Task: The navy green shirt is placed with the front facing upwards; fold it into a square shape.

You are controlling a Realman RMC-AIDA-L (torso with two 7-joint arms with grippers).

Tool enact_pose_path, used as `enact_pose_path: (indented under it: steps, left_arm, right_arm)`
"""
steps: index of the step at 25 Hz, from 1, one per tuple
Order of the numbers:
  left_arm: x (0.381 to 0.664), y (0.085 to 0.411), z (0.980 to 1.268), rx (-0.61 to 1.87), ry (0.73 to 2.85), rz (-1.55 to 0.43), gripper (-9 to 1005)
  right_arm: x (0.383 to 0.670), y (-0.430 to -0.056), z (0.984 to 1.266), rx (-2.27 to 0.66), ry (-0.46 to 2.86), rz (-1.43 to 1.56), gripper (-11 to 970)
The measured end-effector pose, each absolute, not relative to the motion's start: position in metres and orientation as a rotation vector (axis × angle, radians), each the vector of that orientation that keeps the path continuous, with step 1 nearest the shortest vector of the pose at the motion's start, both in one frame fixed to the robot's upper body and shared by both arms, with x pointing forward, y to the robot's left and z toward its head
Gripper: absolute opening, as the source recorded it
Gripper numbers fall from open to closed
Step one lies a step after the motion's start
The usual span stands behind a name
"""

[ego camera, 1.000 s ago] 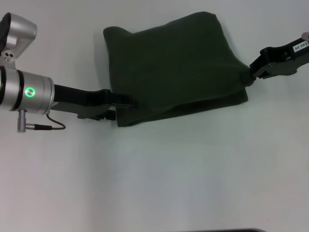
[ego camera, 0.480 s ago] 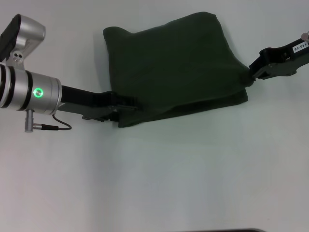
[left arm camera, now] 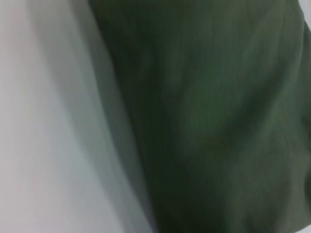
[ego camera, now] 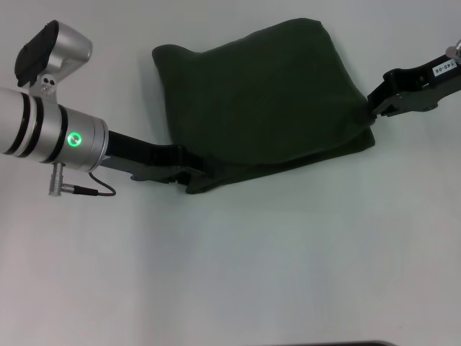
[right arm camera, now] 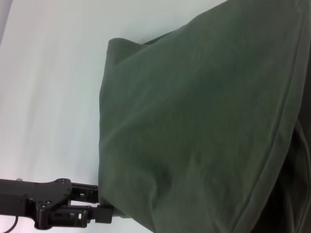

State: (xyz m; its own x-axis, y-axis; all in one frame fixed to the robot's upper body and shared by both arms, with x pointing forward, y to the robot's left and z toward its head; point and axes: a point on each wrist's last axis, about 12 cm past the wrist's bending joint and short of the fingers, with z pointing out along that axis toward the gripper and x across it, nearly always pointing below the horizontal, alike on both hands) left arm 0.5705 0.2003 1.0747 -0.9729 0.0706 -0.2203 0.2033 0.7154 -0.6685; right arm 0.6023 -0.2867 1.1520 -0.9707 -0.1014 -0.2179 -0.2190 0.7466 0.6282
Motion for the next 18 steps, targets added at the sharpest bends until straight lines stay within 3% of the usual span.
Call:
enact_pose_path:
  steps: [8, 18]
  left_arm:
    - [0.571, 0.2, 1.075, 0.224, 2.749, -1.089, 434]
    - [0.57, 0.21, 1.076, 0.224, 2.771, -1.071, 50]
  right_arm:
    - [0.601, -0.287, 1.152, -0.26, 2.779, 1.038, 9]
    - [0.601, -0.298, 1.154, -0.232, 2.79, 1.008, 9]
